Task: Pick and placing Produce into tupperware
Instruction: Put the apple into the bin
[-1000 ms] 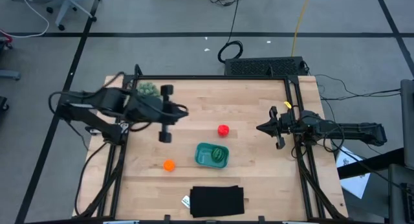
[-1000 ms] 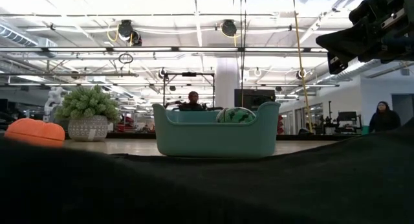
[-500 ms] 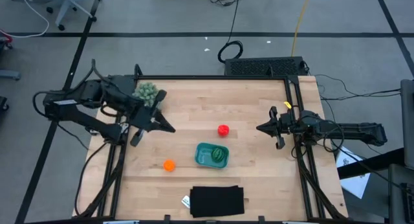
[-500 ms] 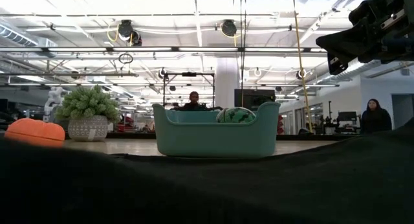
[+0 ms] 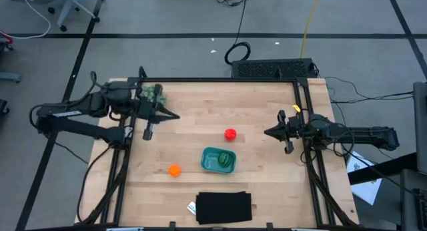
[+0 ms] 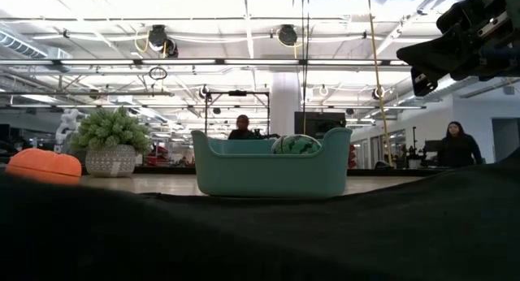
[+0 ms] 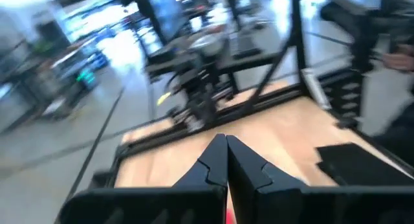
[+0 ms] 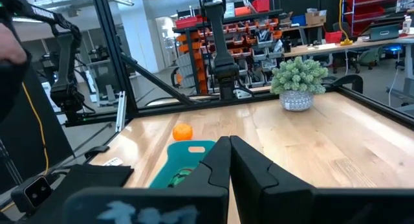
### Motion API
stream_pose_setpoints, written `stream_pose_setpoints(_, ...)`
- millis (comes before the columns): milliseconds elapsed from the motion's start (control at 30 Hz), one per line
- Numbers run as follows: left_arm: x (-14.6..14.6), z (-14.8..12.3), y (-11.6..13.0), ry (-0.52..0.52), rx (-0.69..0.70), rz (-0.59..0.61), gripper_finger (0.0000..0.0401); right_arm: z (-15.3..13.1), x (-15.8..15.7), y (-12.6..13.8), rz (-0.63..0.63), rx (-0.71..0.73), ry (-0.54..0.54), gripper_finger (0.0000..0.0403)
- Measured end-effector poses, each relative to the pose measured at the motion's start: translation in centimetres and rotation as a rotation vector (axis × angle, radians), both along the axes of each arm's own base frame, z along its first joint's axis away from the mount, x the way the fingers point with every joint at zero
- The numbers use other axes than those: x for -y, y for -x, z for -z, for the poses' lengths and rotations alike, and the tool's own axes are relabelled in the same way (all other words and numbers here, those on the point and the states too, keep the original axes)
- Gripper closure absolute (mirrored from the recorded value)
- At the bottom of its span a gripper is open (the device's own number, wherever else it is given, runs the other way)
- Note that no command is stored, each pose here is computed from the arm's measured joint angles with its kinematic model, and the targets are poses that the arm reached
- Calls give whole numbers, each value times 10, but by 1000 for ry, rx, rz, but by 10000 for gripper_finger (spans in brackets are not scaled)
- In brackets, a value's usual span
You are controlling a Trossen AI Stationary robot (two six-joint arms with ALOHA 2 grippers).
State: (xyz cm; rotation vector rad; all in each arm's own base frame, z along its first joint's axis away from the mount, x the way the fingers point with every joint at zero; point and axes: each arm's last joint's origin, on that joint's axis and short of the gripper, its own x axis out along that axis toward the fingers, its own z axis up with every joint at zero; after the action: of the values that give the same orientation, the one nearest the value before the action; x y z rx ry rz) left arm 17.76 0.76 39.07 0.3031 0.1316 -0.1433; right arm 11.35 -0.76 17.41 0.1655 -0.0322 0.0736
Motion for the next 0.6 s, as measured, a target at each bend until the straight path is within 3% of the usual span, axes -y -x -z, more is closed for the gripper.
stream_pose_setpoints(167, 4, 36, 4, 42, -73, -147, 401, 0, 0, 0, 0, 5, 1, 403)
stream_pose_setpoints(333, 23, 65, 12, -26, -24, 35, 401, -2, 0, 0, 0, 18, 2, 403)
stream_pose_setpoints(600, 25, 94, 22, -53, 128, 23, 401, -1, 0, 0, 0, 11, -16, 403)
